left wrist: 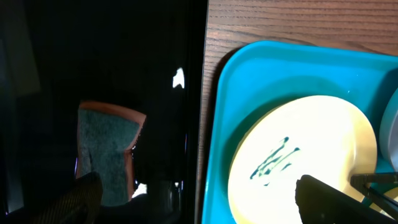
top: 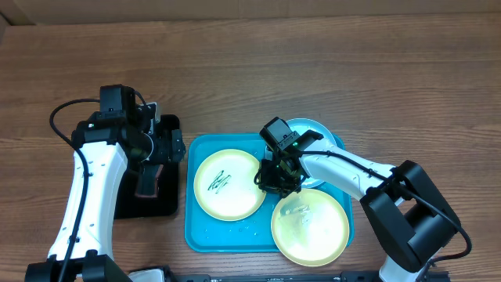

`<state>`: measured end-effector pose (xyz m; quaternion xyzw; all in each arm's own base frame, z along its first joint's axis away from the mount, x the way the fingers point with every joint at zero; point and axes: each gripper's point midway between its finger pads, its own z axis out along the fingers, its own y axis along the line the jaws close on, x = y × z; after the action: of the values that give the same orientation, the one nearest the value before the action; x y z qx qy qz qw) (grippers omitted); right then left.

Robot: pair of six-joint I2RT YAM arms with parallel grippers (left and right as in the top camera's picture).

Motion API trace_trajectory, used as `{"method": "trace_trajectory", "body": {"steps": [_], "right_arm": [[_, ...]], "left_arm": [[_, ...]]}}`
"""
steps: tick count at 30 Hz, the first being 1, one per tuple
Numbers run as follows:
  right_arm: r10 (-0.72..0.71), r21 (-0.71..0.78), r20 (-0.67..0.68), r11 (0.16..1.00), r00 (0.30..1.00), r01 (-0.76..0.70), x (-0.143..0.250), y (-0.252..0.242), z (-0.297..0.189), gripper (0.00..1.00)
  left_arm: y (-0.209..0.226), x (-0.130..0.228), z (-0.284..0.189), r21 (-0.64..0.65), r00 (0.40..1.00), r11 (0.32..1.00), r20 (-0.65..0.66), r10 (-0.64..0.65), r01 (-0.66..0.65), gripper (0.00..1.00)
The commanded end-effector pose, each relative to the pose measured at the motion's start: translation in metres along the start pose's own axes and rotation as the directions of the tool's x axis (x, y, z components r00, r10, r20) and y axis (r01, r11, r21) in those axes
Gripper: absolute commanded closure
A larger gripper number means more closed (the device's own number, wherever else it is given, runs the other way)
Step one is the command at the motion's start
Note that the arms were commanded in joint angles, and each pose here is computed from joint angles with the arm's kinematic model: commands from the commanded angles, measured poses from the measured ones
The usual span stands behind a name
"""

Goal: Clean dirty plates on tray and stack at the side
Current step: 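Lower the right gripper and grip the light-blue plate's rim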

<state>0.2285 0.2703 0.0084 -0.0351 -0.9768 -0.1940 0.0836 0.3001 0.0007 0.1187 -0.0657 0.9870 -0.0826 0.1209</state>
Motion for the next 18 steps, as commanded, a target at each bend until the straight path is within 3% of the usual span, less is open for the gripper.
{"method": "trace_trajectory", "body": {"steps": [1,2,5,6,7,8,9,11,12,13,14,16,17,18], "right_arm": [[0.005,0.012,-0.006,1.0,1.0,-0.005,0.002,-0.002,0.003,0.96],[0.005,0.012,-0.006,1.0,1.0,-0.005,0.002,-0.002,0.003,0.96],[0.007,0.017,-0.01,1.0,1.0,-0.007,0.003,-0.004,0.003,0.96],[0.007,0.019,-0.013,1.0,1.0,-0.007,0.004,-0.004,0.003,0.96],[0.007,0.022,-0.016,1.0,1.0,-0.007,0.005,-0.005,0.003,0.96],[0.009,0.025,-0.019,1.0,1.0,-0.008,0.006,-0.006,0.002,0.96],[0.011,0.029,-0.023,1.0,1.0,-0.011,0.007,-0.007,0.002,0.96],[0.011,0.035,-0.03,0.999,0.999,-0.01,0.008,-0.008,0.002,0.96],[0.012,0.035,-0.034,0.999,0.999,-0.011,0.009,-0.008,0.002,0.96],[0.012,0.037,-0.039,0.999,0.999,-0.01,0.01,-0.009,0.002,0.96],[0.013,0.037,-0.042,0.999,0.999,-0.011,0.011,-0.009,0.002,0.96],[0.018,0.044,-0.049,0.999,0.999,-0.015,0.013,-0.011,0.002,0.96],[0.018,0.046,-0.051,0.999,0.999,-0.016,0.013,-0.011,0.002,0.96],[0.02,0.047,-0.052,0.999,0.998,-0.017,0.014,-0.011,0.002,0.96]], "left_arm": [[-0.001,0.001,-0.001,0.012,1.0,1.0,0.0,-0.01,0.01,0.01],[-0.001,0.001,-0.001,0.012,1.0,1.0,0.001,-0.01,0.01,0.14],[-0.001,0.0,-0.001,0.012,1.0,1.0,0.004,-0.009,0.009,0.86],[-0.001,0.0,-0.001,0.013,1.0,1.0,0.004,-0.009,0.009,0.86],[-0.001,0.0,-0.001,0.012,1.0,1.0,0.003,-0.009,0.009,0.62],[-0.001,0.0,-0.001,0.012,1.0,1.0,0.003,-0.009,0.009,0.27],[-0.001,0.0,-0.001,0.011,1.0,1.0,0.003,-0.01,0.01,0.07],[0.003,0.006,-0.001,-0.012,1.0,1.0,-0.022,-0.014,0.014,0.29],[0.009,0.011,-0.001,-0.048,0.999,0.999,-0.037,-0.018,0.017,0.32],[0.019,0.017,0.0,-0.104,0.998,0.994,-0.056,-0.038,0.032,0.11],[0.03,0.022,0.002,-0.165,0.995,0.984,-0.065,-0.077,0.065,0.0],[0.041,0.033,0.01,-0.217,0.987,0.968,-0.077,-0.143,0.123,0.0],[0.044,0.038,0.016,-0.218,0.985,0.967,-0.084,-0.152,0.13,0.14],[0.047,0.042,0.022,-0.227,0.981,0.962,-0.082,-0.175,0.153,0.22]]}}
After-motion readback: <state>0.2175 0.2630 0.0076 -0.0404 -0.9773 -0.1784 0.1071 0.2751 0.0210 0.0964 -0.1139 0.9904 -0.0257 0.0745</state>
